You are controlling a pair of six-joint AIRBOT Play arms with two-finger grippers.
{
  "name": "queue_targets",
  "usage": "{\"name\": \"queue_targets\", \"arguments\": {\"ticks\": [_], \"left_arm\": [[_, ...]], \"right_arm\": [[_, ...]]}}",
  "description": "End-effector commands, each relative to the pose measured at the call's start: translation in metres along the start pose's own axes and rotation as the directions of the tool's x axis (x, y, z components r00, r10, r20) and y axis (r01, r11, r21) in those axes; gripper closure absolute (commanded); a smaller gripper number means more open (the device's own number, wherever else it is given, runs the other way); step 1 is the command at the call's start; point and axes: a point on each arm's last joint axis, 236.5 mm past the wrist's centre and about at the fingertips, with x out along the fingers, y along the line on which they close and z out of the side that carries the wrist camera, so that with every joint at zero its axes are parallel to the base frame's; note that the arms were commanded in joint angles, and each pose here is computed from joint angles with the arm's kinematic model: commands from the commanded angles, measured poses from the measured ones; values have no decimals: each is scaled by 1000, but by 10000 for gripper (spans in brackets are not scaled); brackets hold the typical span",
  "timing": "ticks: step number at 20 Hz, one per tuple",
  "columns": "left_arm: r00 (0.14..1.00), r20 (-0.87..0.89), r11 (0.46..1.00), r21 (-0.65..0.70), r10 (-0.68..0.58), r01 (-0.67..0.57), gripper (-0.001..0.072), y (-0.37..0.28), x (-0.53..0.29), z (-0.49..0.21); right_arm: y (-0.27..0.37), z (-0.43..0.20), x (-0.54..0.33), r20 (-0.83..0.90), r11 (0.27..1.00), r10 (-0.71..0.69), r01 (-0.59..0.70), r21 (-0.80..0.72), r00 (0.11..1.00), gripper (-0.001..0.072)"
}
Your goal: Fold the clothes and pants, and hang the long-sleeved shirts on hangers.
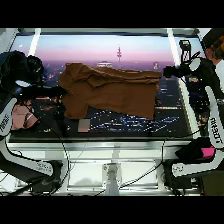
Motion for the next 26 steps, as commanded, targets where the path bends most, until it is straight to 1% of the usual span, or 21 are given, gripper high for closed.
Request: {"name": "queue_targets", "arguments": {"ticks": [1,3,5,6,9,12,15,17,19,20,22,24,26], "left_arm": [[1000,5,1000,13,-13,13,238,-5,7,1],[1000,9,1000,5,-13,13,243,-5,11,1],[1000,13,1000,6,-6,6,567,-4,13,2],[1000,21,1000,4,-2,2,683,-3,13,5],[997,71,999,-33,-28,31,691,-10,9,18],[989,144,1000,6,-15,14,691,-19,-21,44],[971,238,997,70,-1,-16,691,-37,-73,71],[960,281,992,121,-16,-18,691,-59,-106,80],[951,309,987,160,-31,-20,691,-77,-129,85],[946,321,985,173,-36,-22,691,-84,-138,86],[943,328,981,195,-47,-19,691,-93,-148,86],[948,313,979,204,-62,-3,691,-99,-149,82],[954,290,978,209,-77,16,690,-102,-147,77]], "right_arm": [[1,-4,0,-19,1000,6,-5,2,1000,265],[1,-5,0,-20,1000,6,-6,2,1000,265],[1,-5,0,-21,1000,6,-6,3,1000,265],[1,-5,0,-21,1000,6,-6,3,1000,265],[3,-13,0,-54,1000,14,-14,2,998,266],[5,-39,-3,-162,999,27,-34,-38,986,266],[11,-71,-11,-295,996,73,-86,-32,953,264],[28,-96,-16,-379,987,155,-161,16,912,254],[54,-126,-19,-456,964,263,-254,83,850,243],[71,-141,-20,-481,942,333,-306,137,811,231],[104,-154,-21,-467,883,470,-394,256,749,225],[123,-168,-25,-453,839,542,-431,331,708,224],[130,-187,-30,-459,828,557,-421,370,692,224]]}}
